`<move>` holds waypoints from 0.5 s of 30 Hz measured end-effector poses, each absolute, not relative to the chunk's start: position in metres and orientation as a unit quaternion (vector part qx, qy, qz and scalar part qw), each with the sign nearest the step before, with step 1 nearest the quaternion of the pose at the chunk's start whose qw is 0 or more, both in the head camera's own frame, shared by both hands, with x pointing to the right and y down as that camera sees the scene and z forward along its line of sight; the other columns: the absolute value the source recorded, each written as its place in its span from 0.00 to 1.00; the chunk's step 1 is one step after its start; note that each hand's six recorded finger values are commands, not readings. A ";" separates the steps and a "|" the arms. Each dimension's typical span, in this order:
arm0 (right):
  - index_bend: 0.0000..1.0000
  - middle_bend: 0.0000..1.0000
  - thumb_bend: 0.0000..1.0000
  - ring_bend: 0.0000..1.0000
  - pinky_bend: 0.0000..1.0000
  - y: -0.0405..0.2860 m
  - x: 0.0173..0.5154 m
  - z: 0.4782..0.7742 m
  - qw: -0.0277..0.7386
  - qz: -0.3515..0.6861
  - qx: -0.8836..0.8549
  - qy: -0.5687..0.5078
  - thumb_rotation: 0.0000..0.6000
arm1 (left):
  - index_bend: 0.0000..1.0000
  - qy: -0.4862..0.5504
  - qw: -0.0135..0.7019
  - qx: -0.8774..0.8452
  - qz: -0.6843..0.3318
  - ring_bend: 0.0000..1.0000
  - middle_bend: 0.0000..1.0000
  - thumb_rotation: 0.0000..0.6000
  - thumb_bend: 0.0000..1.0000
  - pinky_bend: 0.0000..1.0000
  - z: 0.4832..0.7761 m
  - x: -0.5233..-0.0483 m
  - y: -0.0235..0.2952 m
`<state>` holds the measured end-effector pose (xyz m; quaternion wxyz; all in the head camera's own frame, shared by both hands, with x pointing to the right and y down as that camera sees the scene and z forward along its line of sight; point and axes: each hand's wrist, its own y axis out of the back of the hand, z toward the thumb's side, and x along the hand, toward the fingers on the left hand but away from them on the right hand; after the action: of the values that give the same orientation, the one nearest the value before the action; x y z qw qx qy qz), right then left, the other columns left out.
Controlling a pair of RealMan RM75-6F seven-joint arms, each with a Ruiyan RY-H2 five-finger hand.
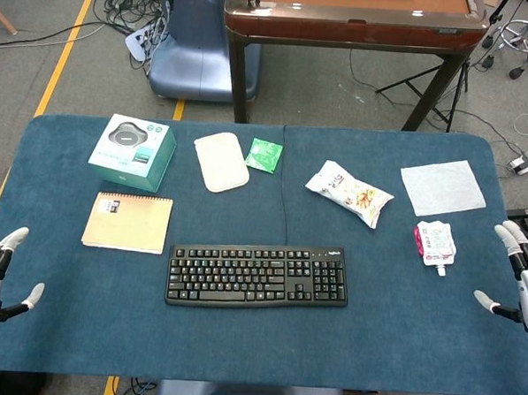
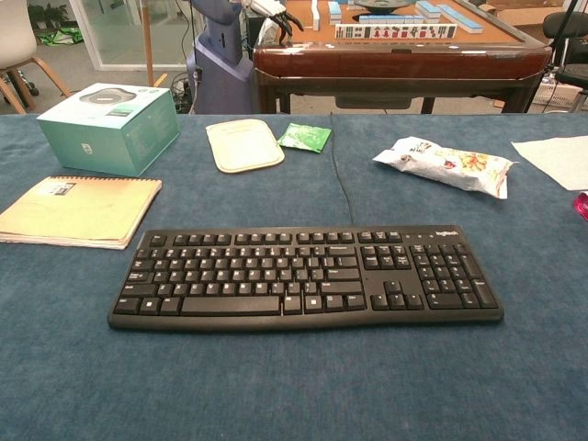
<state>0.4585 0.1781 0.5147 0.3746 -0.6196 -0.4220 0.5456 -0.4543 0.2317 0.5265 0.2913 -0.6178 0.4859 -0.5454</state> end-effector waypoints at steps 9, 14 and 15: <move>0.00 0.05 0.05 0.07 0.05 0.175 0.456 0.513 0.379 0.542 -0.620 -0.422 1.00 | 0.06 0.484 0.294 -0.621 -0.542 0.19 0.12 1.00 0.26 0.13 0.528 -0.454 0.229; 0.00 0.05 0.05 0.07 0.05 0.171 0.457 0.506 0.390 0.541 -0.609 -0.428 1.00 | 0.10 0.481 0.304 -0.630 -0.529 0.37 0.26 1.00 0.26 0.17 0.528 -0.451 0.221; 0.00 0.05 0.05 0.07 0.05 0.169 0.458 0.504 0.393 0.542 -0.606 -0.429 1.00 | 0.12 0.480 0.305 -0.634 -0.524 0.46 0.37 1.00 0.26 0.24 0.528 -0.449 0.218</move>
<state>0.4575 0.1694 0.5038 0.3930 -0.6060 -0.4291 0.5423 -0.4488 0.2185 0.5285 0.3048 -0.6341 0.4797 -0.5243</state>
